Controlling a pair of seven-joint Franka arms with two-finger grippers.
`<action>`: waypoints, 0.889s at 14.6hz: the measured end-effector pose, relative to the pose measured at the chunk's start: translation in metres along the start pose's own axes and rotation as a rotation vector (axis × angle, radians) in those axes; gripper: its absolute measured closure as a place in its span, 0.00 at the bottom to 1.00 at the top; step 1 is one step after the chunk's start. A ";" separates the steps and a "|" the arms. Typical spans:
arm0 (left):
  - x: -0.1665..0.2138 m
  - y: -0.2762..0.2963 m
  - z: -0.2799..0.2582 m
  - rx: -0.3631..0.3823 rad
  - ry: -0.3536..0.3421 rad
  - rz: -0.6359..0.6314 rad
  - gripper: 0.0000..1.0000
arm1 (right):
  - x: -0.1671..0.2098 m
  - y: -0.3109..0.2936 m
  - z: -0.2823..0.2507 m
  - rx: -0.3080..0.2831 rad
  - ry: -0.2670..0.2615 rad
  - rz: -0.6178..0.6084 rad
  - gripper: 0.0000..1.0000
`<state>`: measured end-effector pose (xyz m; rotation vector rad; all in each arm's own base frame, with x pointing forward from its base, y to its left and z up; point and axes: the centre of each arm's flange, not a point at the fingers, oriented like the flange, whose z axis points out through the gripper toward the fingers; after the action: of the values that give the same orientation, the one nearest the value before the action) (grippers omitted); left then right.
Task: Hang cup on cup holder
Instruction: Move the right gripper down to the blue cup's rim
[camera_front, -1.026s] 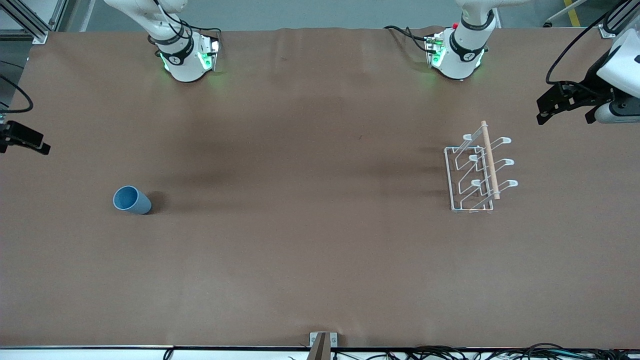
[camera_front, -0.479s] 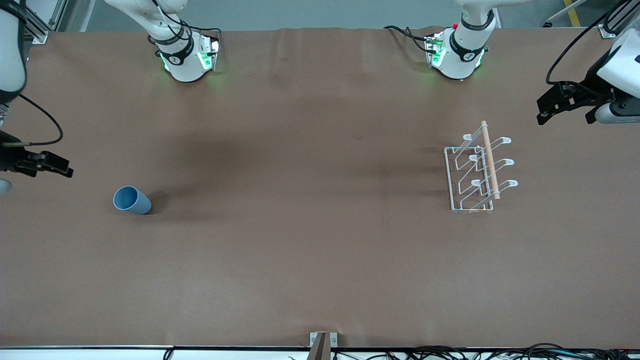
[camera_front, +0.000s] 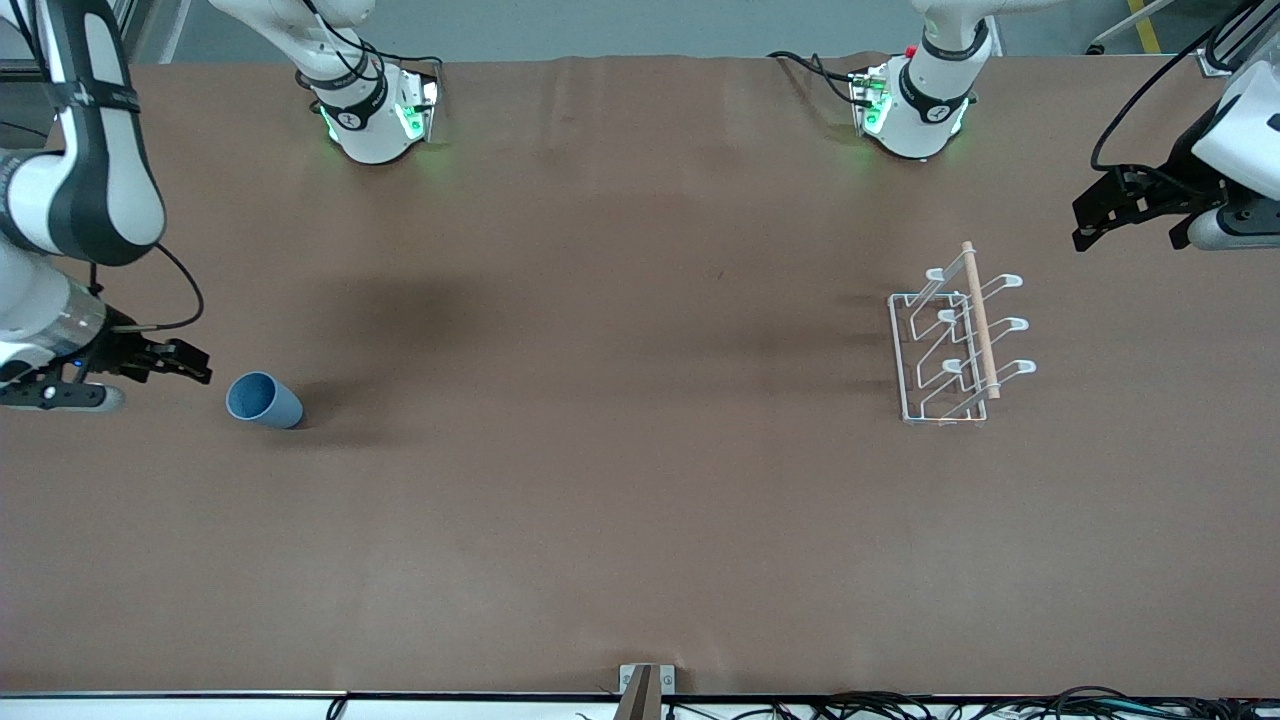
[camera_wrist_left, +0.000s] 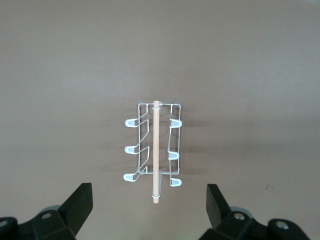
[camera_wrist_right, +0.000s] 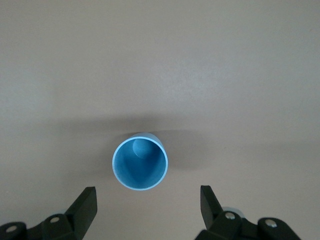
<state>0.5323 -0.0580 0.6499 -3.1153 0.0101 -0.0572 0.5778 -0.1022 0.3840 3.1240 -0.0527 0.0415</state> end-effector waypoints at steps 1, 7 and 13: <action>0.001 0.000 0.002 -0.003 -0.004 0.000 0.00 | -0.001 0.000 0.010 0.001 -0.008 0.001 0.08; 0.004 0.002 0.007 -0.012 -0.013 0.002 0.00 | 0.002 0.003 0.055 0.000 -0.012 0.009 0.08; 0.005 0.000 0.008 -0.014 -0.016 -0.001 0.00 | 0.001 0.010 0.091 0.000 -0.020 0.022 0.08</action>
<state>0.5372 -0.0582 0.6422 -3.1293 0.0088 -0.0331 0.5810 -0.1141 0.2931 3.1237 -0.0879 0.0112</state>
